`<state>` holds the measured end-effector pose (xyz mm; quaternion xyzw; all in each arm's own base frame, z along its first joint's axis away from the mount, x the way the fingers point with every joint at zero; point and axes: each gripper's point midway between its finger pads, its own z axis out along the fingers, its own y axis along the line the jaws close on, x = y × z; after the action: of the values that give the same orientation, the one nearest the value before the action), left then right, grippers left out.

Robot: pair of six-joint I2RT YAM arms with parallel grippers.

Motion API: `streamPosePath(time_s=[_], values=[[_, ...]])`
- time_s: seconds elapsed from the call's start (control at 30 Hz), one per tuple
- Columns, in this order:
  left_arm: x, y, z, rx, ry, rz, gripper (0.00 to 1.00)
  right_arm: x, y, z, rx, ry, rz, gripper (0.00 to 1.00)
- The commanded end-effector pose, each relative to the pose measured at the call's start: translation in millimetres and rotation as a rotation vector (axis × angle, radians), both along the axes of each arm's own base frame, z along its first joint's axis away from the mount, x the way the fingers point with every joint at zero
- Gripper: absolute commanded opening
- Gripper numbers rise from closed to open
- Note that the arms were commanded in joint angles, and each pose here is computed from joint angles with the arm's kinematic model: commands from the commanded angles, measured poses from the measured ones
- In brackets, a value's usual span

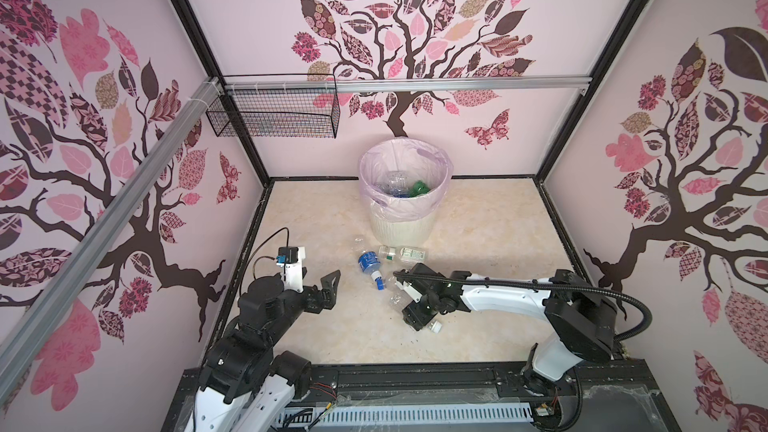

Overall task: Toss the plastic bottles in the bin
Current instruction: 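Grasp the clear bottle nearest the robot with the right gripper while the left gripper returns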

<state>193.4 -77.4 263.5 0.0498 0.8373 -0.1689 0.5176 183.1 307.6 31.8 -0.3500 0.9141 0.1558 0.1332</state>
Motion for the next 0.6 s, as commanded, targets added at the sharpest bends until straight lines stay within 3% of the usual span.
streamPosePath(time_s=[0.0,0.23,0.57], values=[[1,-1,-4,-0.008,0.0,-0.004,0.96,9,9,3,0.007,-0.029,-0.01,0.73],[1,-2,-4,-0.008,0.001,-0.008,0.96,2,-2,11,0.04,-0.032,-0.04,0.63],[1,-3,-6,-0.008,0.006,-0.013,0.96,-13,-32,65,0.231,-0.134,-0.112,0.56]])
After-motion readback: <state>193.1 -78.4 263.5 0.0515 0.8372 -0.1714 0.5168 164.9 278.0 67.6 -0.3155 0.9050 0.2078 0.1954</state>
